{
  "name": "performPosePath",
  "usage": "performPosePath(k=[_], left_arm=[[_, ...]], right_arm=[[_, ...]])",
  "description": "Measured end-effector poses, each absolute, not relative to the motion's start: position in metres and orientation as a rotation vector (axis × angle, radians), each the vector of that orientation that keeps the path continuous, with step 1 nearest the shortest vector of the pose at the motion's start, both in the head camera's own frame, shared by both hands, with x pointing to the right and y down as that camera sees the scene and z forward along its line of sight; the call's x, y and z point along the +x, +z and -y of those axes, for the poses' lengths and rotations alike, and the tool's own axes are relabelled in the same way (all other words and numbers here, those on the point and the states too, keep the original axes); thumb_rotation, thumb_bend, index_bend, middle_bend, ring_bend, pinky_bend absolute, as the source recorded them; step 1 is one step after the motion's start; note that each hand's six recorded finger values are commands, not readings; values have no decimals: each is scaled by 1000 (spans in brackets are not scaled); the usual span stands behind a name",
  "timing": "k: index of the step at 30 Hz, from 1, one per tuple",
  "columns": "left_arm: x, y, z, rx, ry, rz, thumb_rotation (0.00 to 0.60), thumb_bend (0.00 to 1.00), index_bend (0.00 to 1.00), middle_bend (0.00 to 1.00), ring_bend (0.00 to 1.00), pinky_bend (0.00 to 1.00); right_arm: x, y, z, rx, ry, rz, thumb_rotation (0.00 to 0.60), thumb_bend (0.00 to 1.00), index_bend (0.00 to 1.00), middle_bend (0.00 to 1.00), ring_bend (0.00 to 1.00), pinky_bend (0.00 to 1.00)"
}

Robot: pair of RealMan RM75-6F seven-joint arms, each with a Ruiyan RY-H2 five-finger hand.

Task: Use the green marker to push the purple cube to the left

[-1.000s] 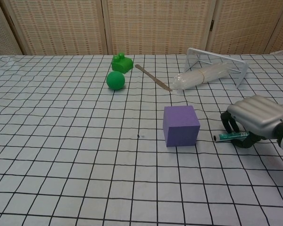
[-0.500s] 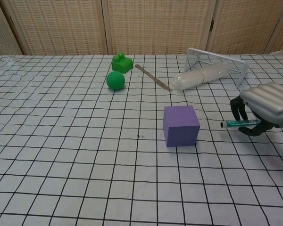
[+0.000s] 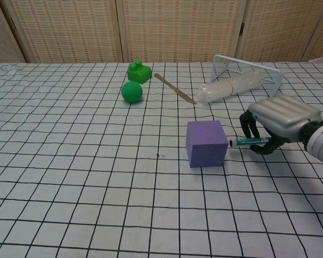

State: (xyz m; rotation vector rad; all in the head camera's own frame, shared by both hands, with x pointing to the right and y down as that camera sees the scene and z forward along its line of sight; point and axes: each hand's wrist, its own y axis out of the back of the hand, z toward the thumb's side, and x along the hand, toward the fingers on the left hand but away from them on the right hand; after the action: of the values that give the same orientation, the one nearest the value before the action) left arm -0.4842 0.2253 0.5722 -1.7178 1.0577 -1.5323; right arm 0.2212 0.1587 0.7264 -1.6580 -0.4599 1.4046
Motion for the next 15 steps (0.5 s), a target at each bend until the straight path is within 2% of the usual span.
performPosePath(k=[15], left_arm=[[-483,572,-225,-1724,-1526,-1057,600,383,0,0,0,115]], right_arm=[[177,722,-156,-1698,1338,449,600,382,1000,788,618,614]])
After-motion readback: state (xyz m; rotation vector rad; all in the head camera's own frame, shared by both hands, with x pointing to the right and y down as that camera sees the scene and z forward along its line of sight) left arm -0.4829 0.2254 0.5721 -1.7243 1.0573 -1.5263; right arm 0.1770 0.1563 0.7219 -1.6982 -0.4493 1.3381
